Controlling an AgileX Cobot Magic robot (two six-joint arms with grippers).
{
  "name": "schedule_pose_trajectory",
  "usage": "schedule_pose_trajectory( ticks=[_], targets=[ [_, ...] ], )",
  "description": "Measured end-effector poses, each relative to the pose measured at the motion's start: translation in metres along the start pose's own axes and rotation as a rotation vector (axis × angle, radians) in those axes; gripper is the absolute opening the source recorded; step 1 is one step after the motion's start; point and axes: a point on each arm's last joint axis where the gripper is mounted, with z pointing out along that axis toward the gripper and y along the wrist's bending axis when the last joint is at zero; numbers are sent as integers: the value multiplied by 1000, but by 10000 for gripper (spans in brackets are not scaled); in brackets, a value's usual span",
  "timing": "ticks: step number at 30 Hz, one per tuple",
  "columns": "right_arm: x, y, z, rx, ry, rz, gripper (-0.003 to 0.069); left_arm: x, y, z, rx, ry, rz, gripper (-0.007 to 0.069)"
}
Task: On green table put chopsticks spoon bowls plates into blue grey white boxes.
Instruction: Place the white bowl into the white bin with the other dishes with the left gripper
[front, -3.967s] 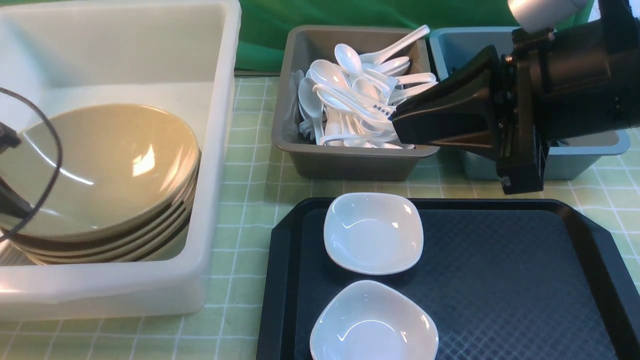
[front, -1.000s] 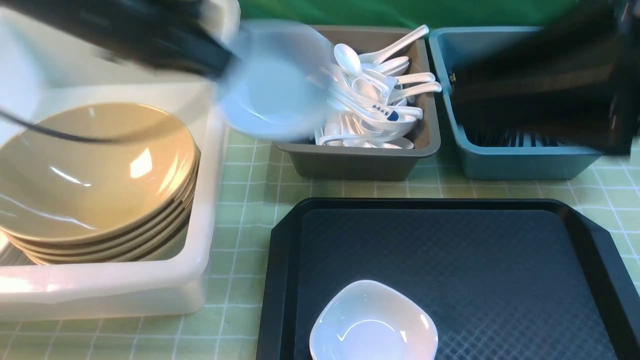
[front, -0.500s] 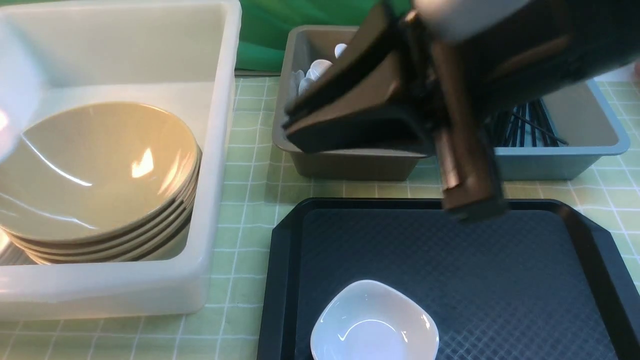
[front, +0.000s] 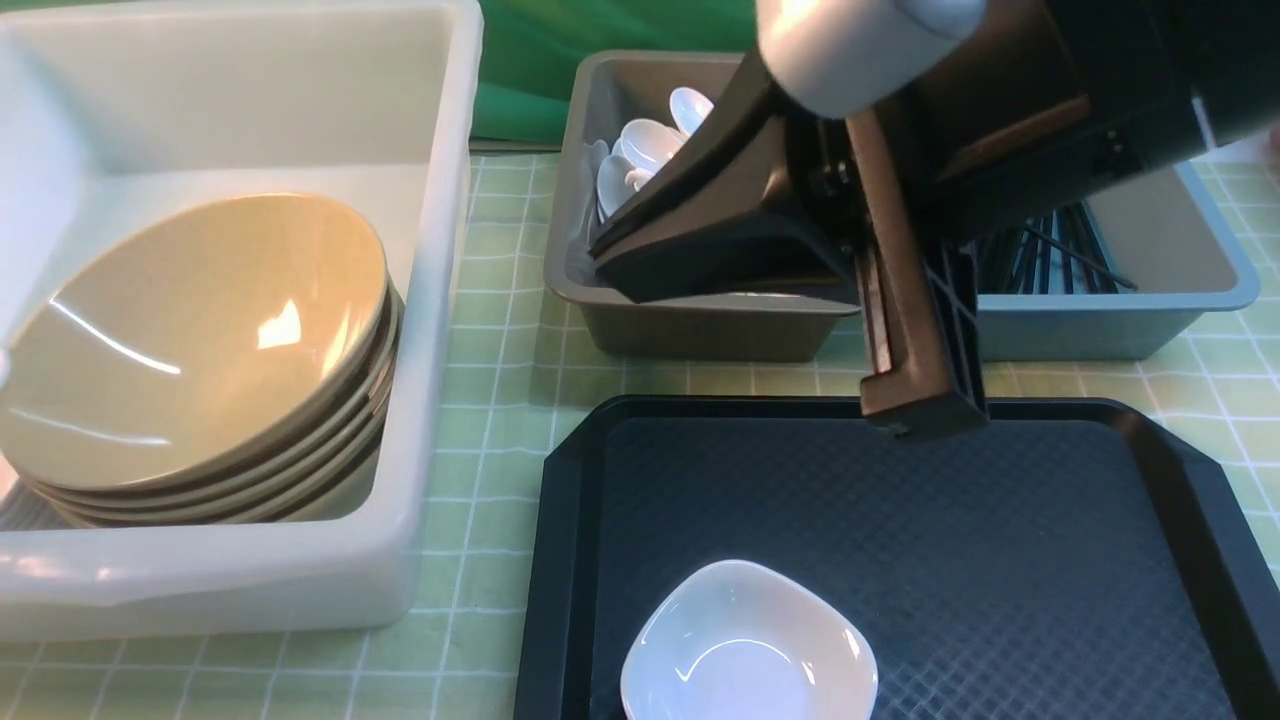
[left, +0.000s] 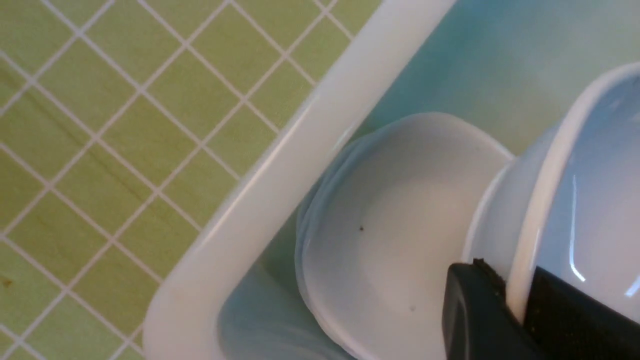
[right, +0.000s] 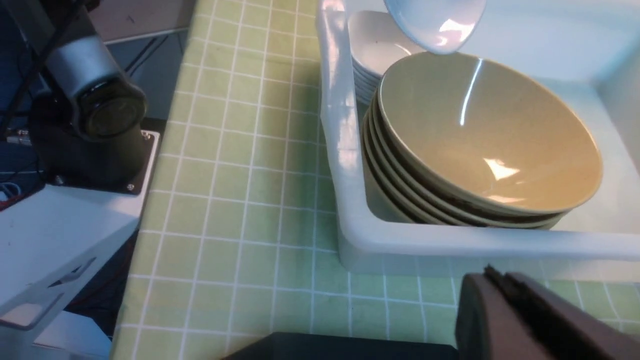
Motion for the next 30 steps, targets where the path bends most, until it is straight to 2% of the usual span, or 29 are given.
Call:
schedule_pose_trajectory(
  ticks=[6, 10, 17, 24, 30],
  targets=[
    [4, -4, 8, -10, 18, 28, 22, -8, -4, -39, -13, -86, 29, 15],
    [4, -4, 9, -10, 20, 29, 22, -10, -1, -43, -50, -88, 32, 15],
    [4, -4, 9, -10, 20, 29, 22, -17, 4, -8, -64, 10, 3, 15],
    [8, -8, 19, -24, 39, 43, 22, -9, 9, 34, -61, 146, -27, 15],
    [10, -9, 22, -28, 45, 50, 22, -6, 9, 42, -57, 164, -35, 15]
  ],
)
